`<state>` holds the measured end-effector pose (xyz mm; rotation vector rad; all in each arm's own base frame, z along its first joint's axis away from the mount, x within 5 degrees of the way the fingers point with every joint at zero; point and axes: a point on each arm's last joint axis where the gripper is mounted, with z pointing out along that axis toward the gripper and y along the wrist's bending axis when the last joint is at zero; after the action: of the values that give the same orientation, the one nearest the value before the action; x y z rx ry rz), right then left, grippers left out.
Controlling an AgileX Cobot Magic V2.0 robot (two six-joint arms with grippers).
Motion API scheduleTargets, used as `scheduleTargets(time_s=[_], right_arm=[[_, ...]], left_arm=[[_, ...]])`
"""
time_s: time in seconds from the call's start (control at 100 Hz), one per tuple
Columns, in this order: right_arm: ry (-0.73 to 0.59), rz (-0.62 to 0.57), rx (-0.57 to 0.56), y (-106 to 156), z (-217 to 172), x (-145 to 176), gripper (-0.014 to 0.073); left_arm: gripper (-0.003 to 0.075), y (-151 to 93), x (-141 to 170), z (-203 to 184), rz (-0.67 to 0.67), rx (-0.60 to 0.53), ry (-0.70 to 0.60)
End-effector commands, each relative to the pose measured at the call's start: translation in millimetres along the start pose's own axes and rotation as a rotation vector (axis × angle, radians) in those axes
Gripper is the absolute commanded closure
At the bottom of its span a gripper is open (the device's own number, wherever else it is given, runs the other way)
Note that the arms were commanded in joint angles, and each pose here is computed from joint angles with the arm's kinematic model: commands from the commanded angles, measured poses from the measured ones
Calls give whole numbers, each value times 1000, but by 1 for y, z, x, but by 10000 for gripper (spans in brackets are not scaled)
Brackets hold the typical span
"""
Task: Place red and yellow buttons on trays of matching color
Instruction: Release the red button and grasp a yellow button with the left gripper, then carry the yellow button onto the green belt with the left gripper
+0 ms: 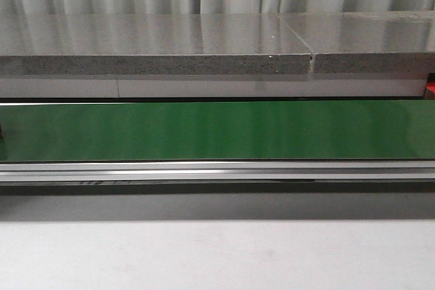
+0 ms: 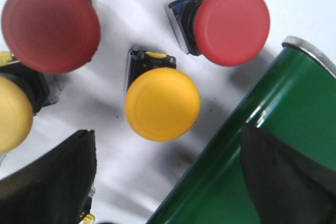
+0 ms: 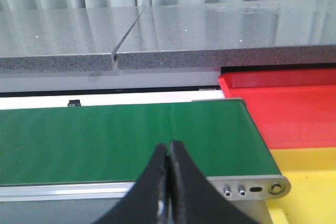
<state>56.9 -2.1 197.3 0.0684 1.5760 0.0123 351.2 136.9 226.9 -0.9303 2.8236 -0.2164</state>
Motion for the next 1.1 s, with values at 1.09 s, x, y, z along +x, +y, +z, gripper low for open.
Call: scheduleTargets(time_s=[1.09], right_arm=[[-109, -12, -5, 1, -2, -14, 662]], left_arm=[[477, -4, -6, -28, 57, 9, -115]])
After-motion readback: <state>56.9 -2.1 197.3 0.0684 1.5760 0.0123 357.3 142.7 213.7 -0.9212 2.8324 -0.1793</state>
